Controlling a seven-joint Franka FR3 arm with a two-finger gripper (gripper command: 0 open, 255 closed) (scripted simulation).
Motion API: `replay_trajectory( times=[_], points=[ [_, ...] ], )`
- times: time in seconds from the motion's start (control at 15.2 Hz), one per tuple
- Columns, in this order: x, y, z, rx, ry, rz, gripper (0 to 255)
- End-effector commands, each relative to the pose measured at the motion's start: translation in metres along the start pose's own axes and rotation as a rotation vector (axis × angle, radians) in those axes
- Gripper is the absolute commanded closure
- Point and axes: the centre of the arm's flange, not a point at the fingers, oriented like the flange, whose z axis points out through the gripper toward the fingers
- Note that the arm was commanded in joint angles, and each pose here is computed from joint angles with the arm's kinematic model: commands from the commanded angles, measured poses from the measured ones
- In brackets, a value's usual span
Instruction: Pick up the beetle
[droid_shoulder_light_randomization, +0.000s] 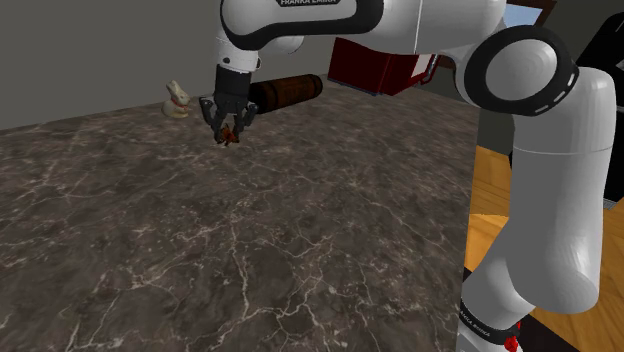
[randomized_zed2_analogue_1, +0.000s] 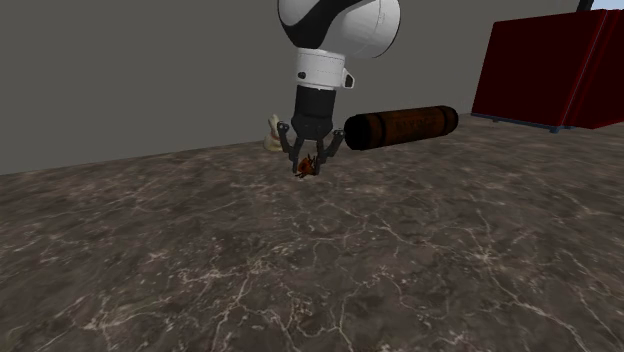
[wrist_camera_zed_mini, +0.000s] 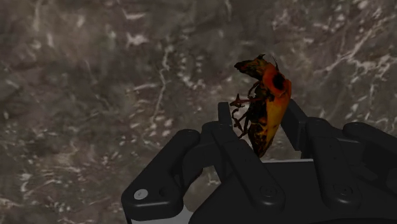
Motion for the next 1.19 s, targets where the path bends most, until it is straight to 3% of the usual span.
replay_trajectory(
  times=[0.0,1.12],
  points=[
    [0.001,0.002,0.005,-0.005,-0.008,0.002,255],
    [-0.001,-0.009,-0.073,-0.005,-0.008,0.002,255]
  ],
)
